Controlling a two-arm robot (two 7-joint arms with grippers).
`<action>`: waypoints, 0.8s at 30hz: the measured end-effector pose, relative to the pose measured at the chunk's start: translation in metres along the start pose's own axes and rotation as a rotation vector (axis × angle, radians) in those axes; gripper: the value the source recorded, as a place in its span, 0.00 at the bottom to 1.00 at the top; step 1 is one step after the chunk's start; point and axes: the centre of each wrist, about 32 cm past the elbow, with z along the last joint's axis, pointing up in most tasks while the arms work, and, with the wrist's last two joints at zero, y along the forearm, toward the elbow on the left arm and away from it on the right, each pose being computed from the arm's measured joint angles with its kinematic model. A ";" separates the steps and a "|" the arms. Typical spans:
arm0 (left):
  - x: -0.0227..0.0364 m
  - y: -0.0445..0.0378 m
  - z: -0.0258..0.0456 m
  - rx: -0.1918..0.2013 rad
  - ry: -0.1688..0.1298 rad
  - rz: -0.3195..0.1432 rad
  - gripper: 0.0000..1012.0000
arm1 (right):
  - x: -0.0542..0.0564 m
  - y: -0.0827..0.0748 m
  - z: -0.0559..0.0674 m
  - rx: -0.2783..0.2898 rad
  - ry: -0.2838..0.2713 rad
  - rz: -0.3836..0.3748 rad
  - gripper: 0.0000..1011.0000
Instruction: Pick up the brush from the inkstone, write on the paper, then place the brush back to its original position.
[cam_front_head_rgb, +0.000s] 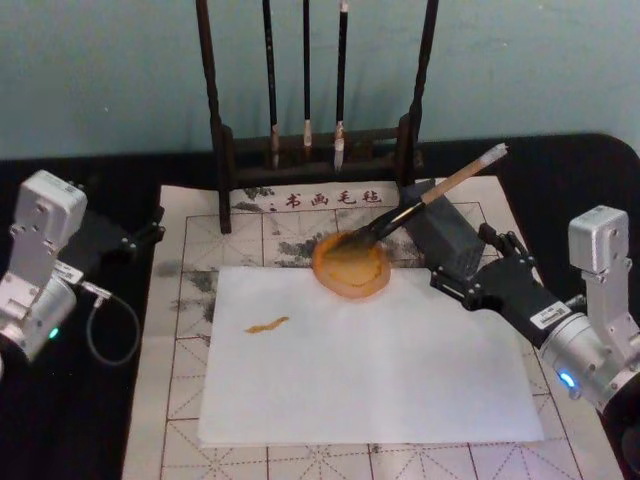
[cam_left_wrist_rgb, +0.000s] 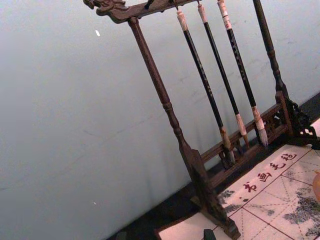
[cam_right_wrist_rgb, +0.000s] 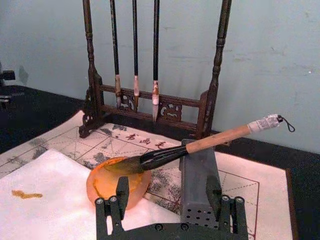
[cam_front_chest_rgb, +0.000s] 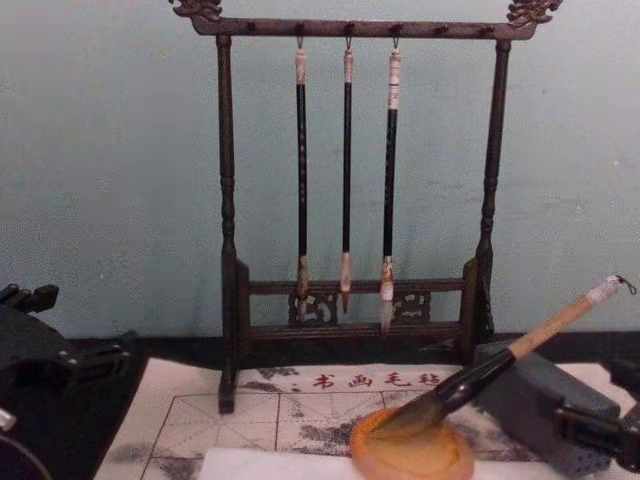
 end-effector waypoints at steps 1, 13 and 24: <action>0.0000 0.0000 0.0000 0.000 0.000 0.000 0.99 | 0.000 0.000 0.000 0.000 0.000 0.000 0.99; 0.0000 0.0000 0.0000 0.000 0.000 0.000 0.99 | 0.000 0.000 0.000 0.002 0.003 -0.001 0.99; 0.0000 0.0000 0.0000 0.000 0.000 0.000 0.99 | 0.001 -0.001 0.000 0.003 0.006 -0.001 0.99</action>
